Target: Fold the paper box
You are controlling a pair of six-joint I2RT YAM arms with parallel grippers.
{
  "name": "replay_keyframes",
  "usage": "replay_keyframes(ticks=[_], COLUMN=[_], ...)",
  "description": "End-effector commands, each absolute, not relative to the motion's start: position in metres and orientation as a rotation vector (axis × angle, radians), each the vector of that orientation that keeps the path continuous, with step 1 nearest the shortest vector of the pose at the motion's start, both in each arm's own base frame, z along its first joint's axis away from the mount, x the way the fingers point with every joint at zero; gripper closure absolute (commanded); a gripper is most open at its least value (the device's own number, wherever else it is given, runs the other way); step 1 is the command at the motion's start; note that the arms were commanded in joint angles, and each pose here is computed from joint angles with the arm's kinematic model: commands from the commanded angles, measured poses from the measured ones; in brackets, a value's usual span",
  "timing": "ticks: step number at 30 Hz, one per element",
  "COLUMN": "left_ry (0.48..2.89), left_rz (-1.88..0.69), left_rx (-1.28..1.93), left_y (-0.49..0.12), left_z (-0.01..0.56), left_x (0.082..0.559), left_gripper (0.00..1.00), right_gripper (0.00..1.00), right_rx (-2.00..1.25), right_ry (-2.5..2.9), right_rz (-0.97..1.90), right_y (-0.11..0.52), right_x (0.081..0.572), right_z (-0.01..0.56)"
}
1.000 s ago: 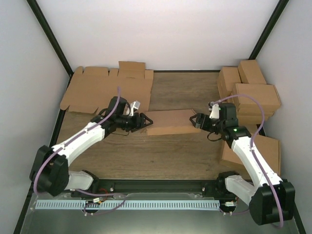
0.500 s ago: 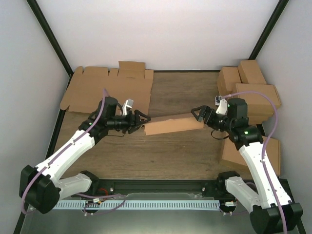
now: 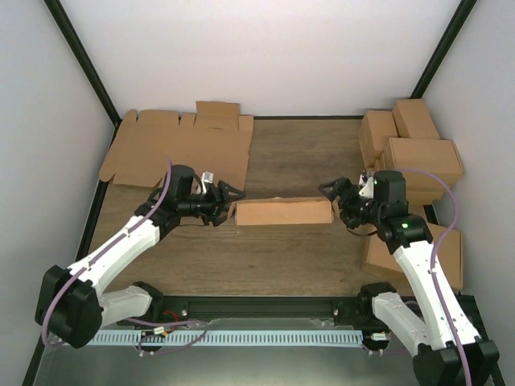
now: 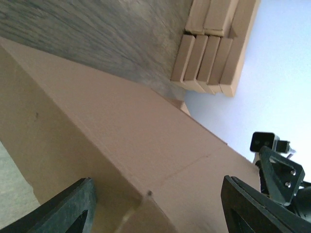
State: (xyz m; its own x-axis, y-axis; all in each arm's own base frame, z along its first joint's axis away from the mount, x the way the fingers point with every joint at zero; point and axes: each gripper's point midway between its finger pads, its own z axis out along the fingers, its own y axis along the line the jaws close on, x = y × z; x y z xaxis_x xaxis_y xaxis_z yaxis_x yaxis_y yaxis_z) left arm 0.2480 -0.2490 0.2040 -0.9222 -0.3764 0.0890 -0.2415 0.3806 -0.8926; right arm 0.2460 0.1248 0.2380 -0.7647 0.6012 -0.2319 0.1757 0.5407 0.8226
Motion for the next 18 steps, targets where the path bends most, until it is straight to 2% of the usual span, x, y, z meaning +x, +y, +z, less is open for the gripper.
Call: replay_keyframes(ticks=[1, 11, 14, 18], left_ry=[2.467, 2.437, 2.436, 2.426], left_rz=[-1.605, -1.514, -1.476, -1.428], left_rx=[-0.550, -0.553, -0.514, -0.463], left_y=[-0.254, -0.237, -0.235, -0.232], left_z=[0.210, 0.207, 0.211, 0.216], left_x=[0.268, 0.297, 0.301, 0.306], left_gripper=[0.27, 0.18, 0.12, 0.06], right_gripper=[0.08, 0.04, 0.00, 0.00], right_rx=[0.690, 0.682, 0.640, 0.592], right_ry=[2.311, 2.297, 2.271, 2.239], right_rz=[1.210, 1.072, 1.032, 0.973], right_y=[0.135, 0.123, 0.119, 0.114], right_x=[0.252, 0.270, 0.275, 0.280], right_z=[0.228, 0.217, 0.222, 0.227])
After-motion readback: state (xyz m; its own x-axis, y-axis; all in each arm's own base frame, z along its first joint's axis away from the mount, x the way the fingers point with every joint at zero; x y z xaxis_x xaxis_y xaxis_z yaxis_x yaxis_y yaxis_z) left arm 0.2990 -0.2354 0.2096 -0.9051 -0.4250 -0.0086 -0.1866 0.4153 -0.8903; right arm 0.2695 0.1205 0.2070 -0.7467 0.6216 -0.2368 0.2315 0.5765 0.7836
